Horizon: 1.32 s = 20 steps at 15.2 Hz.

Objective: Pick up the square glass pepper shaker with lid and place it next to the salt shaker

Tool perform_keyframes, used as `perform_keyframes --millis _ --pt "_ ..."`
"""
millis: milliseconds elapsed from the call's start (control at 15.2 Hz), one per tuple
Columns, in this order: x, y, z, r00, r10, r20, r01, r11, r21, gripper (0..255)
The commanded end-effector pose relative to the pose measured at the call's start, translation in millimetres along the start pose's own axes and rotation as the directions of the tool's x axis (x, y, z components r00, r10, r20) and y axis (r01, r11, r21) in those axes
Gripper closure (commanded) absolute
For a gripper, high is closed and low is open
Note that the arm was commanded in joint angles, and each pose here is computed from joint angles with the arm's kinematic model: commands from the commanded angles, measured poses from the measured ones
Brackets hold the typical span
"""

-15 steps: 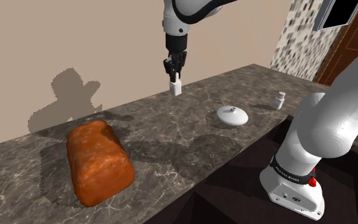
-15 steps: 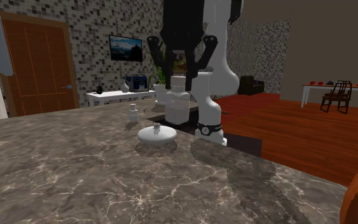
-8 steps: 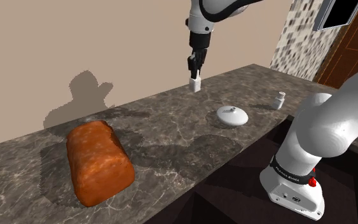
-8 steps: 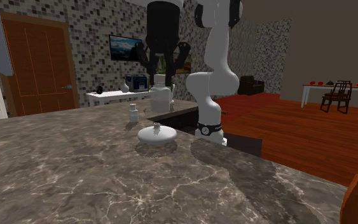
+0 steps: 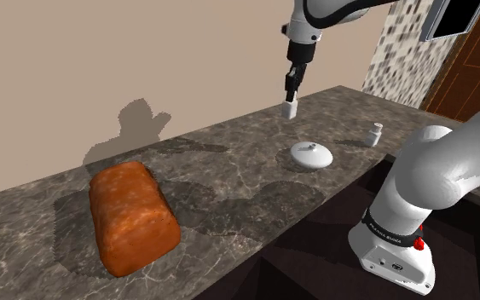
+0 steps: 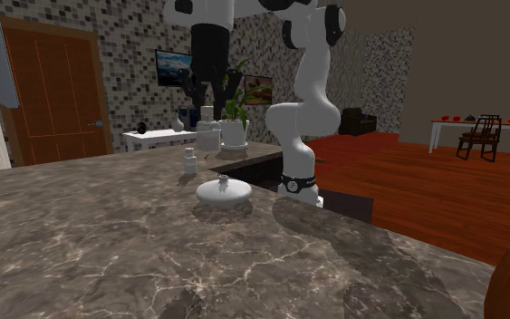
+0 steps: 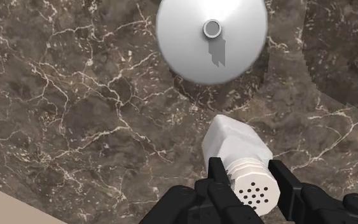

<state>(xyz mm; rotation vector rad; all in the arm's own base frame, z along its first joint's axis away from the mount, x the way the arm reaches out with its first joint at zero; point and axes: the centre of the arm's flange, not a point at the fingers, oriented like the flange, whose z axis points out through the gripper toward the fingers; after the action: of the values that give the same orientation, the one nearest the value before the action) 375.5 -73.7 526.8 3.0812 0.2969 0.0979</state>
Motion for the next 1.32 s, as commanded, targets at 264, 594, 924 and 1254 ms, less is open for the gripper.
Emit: perform_keyframes --millis 264,594,924,1254 --pt "-55 58 -1 1.000 -0.001 0.000 0.001 1.000 0.001 255" --pt "-99 107 -2 1.000 -0.001 0.000 0.001 1.000 0.001 255" --pt "-143 156 -2 1.000 -0.001 0.000 0.001 1.000 0.001 255" --pt "-188 205 -2 1.000 -0.001 0.000 0.001 1.000 0.001 255"
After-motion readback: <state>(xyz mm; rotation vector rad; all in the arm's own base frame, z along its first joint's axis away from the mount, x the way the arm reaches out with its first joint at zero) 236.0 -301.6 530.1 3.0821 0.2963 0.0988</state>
